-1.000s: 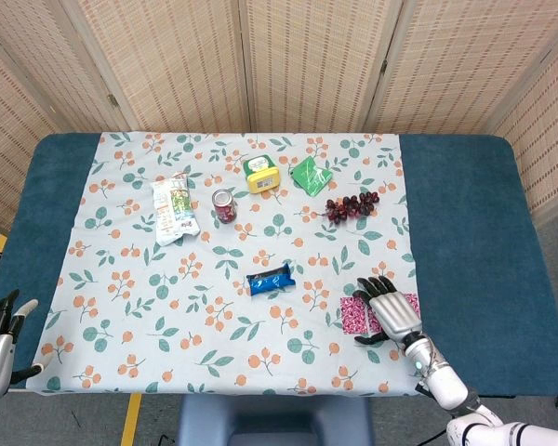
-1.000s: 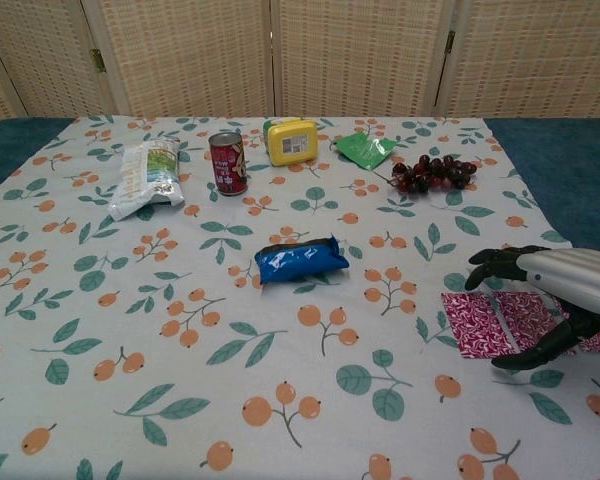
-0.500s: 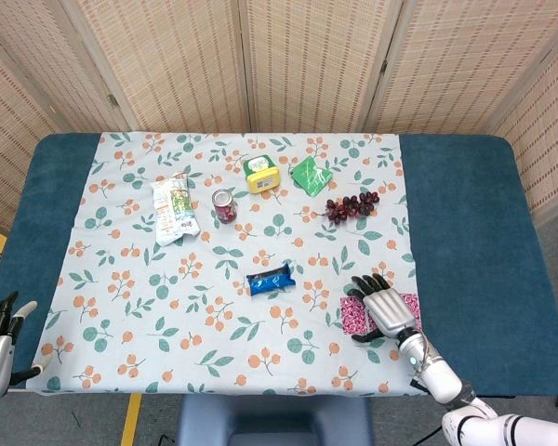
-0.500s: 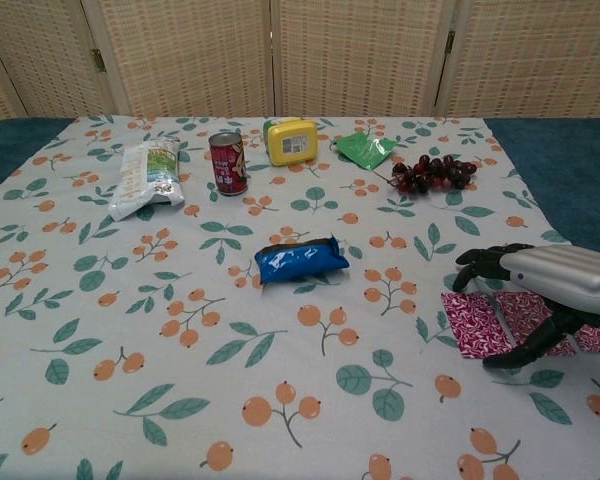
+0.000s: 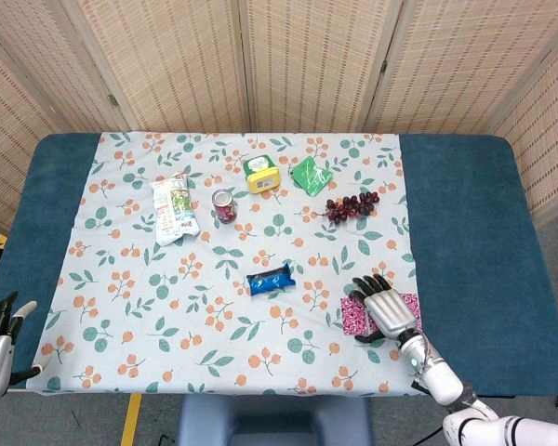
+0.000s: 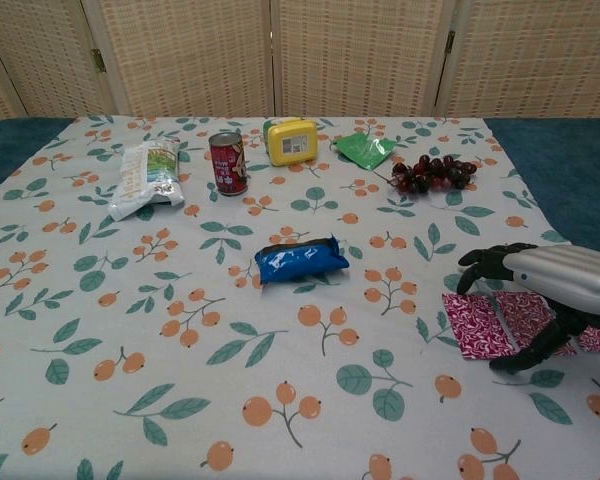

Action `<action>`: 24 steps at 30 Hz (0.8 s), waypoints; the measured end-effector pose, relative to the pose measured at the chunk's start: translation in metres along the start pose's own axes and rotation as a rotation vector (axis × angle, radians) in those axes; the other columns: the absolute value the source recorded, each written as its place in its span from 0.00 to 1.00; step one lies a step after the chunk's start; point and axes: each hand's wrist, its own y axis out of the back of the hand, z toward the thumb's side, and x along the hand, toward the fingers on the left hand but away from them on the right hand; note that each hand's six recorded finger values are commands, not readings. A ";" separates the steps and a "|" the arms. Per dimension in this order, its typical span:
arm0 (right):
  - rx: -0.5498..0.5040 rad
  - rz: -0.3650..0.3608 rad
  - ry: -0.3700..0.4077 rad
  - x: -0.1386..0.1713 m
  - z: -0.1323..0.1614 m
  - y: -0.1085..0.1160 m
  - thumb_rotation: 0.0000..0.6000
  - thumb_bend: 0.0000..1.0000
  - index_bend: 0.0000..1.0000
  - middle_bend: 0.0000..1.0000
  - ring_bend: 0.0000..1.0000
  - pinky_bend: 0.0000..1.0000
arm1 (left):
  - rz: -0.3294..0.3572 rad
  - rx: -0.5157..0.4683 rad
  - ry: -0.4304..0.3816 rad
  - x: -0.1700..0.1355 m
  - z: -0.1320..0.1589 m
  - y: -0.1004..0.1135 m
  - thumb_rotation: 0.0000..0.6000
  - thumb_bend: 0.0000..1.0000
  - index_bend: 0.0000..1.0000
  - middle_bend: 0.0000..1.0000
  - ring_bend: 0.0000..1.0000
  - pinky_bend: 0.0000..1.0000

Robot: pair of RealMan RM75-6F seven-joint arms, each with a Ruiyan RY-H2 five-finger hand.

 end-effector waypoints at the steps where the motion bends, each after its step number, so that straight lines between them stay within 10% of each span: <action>1: 0.000 -0.001 -0.001 0.000 0.000 0.000 0.84 0.19 0.25 0.11 0.00 0.00 | 0.000 0.000 0.000 0.000 0.000 0.000 1.00 0.22 0.20 0.04 0.08 0.00; 24: -0.060 -0.108 -0.018 0.021 -0.014 0.034 0.92 0.19 0.27 0.12 0.00 0.00 | -0.005 -0.001 0.001 0.000 0.000 -0.001 1.00 0.22 0.20 0.04 0.08 0.00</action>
